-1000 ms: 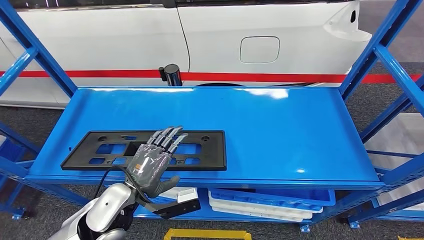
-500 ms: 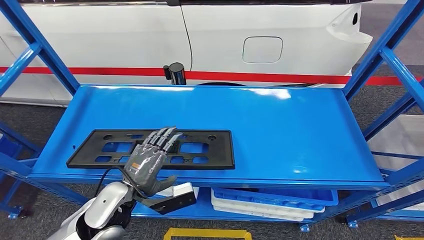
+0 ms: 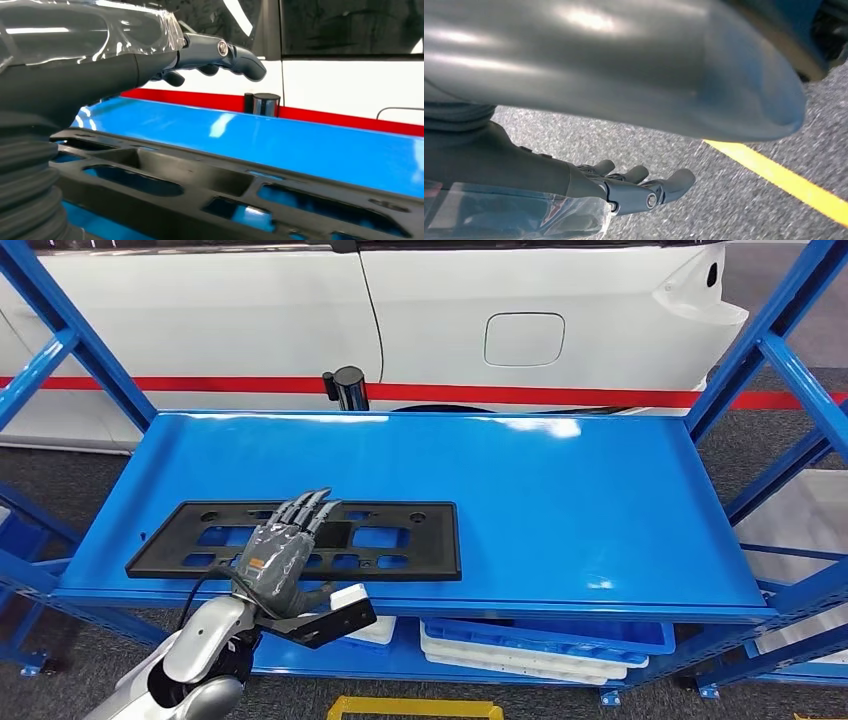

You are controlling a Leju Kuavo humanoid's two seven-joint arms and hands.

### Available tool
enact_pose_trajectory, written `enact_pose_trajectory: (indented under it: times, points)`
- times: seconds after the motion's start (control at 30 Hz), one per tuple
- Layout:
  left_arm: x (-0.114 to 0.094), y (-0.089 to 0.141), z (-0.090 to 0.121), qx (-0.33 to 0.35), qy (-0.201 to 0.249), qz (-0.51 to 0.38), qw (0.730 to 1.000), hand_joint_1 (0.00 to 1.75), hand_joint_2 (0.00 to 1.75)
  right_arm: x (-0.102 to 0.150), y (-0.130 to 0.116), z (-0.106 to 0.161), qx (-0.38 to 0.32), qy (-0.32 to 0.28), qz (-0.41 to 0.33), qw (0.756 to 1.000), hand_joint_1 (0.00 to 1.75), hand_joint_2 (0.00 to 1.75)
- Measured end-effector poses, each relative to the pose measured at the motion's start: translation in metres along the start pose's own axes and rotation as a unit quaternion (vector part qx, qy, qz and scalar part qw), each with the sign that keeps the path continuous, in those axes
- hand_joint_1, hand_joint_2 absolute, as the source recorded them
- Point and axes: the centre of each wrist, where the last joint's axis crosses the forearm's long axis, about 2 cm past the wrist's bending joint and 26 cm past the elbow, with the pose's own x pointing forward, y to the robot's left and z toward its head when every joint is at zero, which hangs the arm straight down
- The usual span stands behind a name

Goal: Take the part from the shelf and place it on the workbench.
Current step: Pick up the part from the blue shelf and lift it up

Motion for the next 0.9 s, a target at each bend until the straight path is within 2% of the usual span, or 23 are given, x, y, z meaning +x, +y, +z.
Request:
enact_pose_trajectory:
  times: [0.7, 0.73, 0.83, 0.9]
  points:
    - [-0.043, -0.015, 0.005, -0.017, 0.081, 0.008, 0.997, 0.0, 1.75, -0.002, -0.001, 0.0, 0.003, 0.0, 0.005, 1.0, 0.0, 0.0]
    - [-0.044, -0.015, 0.004, -0.018, 0.084, 0.009, 0.996, 0.39, 1.75, -0.002, -0.002, 0.0, 0.003, 0.0, 0.005, 1.0, 0.0, 0.0]
    - [-0.048, -0.015, 0.004, -0.017, 0.091, 0.009, 0.996, 1.7, 1.75, -0.001, -0.002, 0.0, 0.002, -0.001, 0.005, 1.0, 0.0, 0.0]
    - [-0.052, -0.015, 0.004, -0.017, 0.098, 0.008, 0.995, 1.75, 1.75, 0.0, -0.003, 0.0, 0.001, -0.001, 0.005, 1.0, 0.0, 0.0]
